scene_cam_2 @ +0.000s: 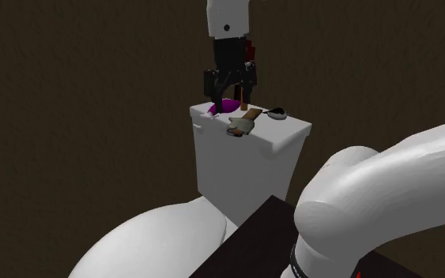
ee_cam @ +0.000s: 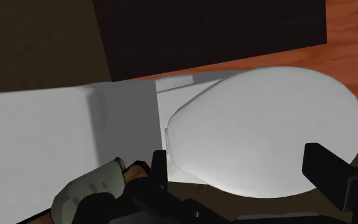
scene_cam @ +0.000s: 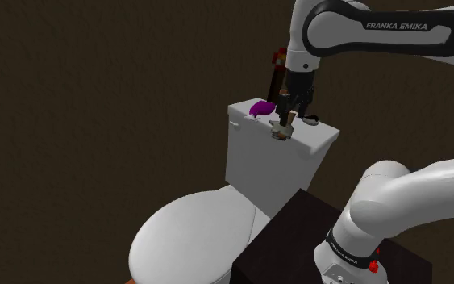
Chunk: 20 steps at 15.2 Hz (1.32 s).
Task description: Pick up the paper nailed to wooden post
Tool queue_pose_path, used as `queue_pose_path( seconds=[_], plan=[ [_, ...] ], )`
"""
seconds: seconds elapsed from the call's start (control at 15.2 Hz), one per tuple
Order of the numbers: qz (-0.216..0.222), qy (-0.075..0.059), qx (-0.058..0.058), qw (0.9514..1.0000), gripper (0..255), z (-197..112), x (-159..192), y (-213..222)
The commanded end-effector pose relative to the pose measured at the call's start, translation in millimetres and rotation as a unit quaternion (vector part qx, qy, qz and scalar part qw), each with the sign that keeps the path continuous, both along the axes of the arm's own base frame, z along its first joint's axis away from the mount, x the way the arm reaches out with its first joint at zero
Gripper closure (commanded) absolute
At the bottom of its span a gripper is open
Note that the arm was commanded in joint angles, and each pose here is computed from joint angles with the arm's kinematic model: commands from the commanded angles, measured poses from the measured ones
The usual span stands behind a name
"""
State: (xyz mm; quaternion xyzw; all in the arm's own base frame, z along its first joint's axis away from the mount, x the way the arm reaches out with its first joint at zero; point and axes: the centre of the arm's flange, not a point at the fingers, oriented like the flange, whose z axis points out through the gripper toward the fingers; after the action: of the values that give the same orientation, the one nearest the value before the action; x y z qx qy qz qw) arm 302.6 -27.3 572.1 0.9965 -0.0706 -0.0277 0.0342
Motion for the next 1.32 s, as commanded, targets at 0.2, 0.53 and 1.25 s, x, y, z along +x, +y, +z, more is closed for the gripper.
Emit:
queue_pose_path(
  seconds=[0.2, 0.53, 1.25],
  plan=[
    [-0.135, -0.011, 0.002, 0.9908, 0, -26.4, 24.7, -17.0],
    [-0.353, -0.028, 0.006, 0.9352, 0, -69.5, 54.4, -57.7],
    [-0.545, -0.044, 0.010, 0.8370, 0, -142.2, 64.9, -105.3]
  ],
)
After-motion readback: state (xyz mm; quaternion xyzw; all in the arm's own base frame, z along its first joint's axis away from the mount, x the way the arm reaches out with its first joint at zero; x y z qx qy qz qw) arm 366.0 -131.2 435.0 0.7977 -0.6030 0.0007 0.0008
